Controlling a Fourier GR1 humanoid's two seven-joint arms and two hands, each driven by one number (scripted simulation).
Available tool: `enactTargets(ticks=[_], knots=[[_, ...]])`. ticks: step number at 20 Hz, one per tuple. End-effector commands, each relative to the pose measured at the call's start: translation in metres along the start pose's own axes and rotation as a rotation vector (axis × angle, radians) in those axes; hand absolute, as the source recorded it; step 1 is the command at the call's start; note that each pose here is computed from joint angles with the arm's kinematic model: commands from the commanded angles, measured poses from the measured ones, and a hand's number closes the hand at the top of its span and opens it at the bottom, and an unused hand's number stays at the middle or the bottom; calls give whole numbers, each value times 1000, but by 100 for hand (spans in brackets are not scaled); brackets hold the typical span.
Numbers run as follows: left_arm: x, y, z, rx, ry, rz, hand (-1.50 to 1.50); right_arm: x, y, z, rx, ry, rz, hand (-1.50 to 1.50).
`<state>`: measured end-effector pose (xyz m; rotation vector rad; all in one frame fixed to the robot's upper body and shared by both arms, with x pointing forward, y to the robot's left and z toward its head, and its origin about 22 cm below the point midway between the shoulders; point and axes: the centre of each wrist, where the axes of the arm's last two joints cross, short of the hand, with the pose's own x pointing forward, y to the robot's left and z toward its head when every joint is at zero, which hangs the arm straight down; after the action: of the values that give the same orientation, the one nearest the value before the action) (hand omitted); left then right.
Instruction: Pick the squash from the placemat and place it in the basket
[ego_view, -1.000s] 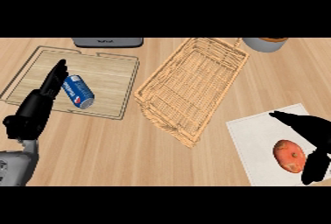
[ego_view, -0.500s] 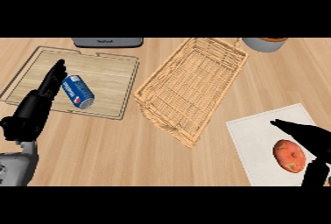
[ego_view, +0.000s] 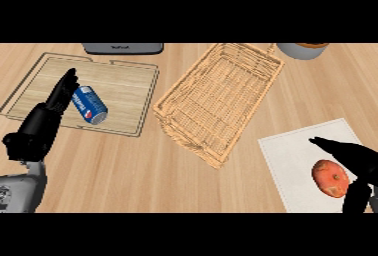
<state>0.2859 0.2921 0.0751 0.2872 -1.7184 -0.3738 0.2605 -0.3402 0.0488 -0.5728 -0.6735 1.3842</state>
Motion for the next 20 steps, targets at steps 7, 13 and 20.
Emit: enactTargets(ticks=[7,13,20], knots=[[-5,-4,0,32,-14,-13,0,-38,34,-14,15,-17,-69,150],[0,2,-16,12,3,-4,0,6,22,-21,-36,-87,19,150],[-2,4,3,12,-2,-14,0,-25,51,-29,-233,280,-146,150]])
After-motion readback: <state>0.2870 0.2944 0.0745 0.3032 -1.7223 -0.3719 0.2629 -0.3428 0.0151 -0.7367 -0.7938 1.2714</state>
